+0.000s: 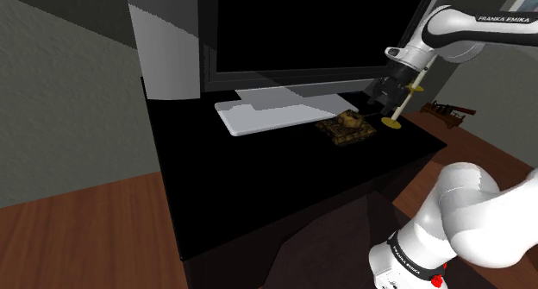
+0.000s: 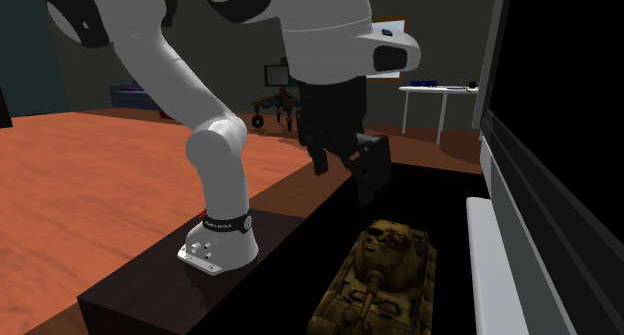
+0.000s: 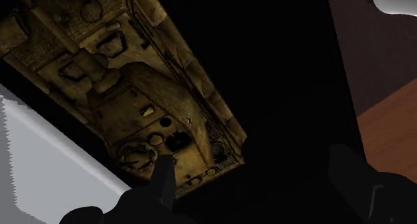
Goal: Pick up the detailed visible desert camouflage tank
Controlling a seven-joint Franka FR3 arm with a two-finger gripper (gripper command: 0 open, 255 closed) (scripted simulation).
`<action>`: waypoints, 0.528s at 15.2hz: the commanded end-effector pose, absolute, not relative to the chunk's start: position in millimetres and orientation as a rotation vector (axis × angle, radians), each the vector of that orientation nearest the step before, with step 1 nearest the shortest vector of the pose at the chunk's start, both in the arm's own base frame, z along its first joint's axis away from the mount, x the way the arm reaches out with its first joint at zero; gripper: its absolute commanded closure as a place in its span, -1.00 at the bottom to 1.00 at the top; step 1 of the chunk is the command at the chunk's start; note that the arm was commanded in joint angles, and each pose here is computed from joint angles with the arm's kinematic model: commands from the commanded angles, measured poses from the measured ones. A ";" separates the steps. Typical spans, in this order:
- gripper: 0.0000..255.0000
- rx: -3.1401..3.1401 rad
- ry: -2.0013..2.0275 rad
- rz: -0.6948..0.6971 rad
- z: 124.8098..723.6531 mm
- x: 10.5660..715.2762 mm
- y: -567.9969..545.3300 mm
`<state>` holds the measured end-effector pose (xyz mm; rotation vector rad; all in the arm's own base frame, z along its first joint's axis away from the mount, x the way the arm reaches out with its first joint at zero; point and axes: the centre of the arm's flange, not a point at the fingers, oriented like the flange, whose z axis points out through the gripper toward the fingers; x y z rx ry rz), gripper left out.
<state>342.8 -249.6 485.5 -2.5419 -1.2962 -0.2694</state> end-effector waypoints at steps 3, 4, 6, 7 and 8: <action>-1.00 -2.353 -1.604 -0.275 460.1 384.8 -285.0; -1.00 -2.302 -1.673 -0.276 454.7 396.4 -292.1; -1.00 -2.216 -1.782 -0.276 446.2 415.9 -302.2; -1.00 -2.216 -1.782 -0.276 440.9 415.9 -302.2; -1.00 -2.216 -1.782 -0.276 435.6 415.9 -302.2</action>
